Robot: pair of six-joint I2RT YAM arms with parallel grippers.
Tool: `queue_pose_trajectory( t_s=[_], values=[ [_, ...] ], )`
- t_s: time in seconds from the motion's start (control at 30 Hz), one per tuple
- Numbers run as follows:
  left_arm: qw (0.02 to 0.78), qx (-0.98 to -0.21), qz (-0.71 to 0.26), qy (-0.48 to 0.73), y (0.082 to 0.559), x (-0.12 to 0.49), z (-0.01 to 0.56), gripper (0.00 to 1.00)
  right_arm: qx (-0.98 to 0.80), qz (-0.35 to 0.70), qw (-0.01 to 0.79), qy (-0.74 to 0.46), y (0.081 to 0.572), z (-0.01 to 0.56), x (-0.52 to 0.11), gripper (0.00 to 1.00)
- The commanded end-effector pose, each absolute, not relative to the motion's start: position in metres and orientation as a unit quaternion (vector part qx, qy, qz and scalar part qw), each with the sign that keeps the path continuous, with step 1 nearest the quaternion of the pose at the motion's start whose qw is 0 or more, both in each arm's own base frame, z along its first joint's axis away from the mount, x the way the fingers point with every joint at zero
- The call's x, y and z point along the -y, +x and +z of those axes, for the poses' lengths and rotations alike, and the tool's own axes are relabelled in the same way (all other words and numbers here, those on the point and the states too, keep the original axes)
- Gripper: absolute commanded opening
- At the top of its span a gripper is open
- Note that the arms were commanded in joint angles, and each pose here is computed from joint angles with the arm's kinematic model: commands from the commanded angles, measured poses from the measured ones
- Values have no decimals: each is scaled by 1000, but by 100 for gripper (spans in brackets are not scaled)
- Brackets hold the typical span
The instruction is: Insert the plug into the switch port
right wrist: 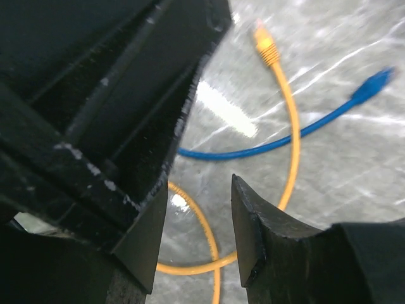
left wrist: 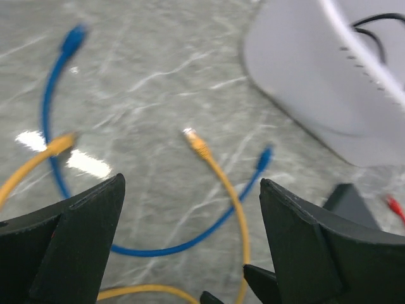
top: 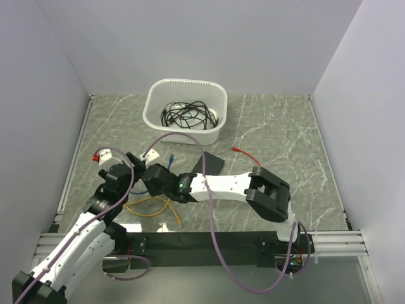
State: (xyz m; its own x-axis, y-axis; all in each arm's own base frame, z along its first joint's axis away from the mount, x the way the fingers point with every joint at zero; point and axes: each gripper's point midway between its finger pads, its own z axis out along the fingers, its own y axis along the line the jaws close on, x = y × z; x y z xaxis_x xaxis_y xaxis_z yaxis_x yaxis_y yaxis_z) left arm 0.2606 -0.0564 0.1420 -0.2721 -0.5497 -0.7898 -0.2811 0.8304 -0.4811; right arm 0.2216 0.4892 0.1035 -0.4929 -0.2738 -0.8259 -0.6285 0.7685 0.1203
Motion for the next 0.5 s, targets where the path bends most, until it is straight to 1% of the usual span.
queue_pose_trajectory(
  t_s=[0.0,0.07,0.17,0.2,0.27,0.3,0.33,0.47],
  values=[
    [537,-783,-184,-255,250,76,150,93,-846,180,443,-234,257,103,-492,52],
    [545,-771,-186,-272,246,69,154,93,-848,166,443,-237,262,94,-494,51],
    [567,-742,-169,-315,243,50,163,95,-843,165,462,-223,274,106,-494,51],
    [573,-736,-165,-321,243,46,165,95,-839,174,468,-216,275,103,-490,51],
    [585,-723,-143,-337,244,35,168,98,-804,243,508,-192,276,146,-493,50],
    [587,-723,-132,-341,245,31,168,98,-804,244,499,-212,265,127,-481,51],
    [592,-718,-121,-347,246,27,173,99,-790,264,513,-210,262,147,-478,51],
    [582,-734,-71,-343,258,23,169,99,-768,291,521,-231,248,157,-474,52]
  ],
)
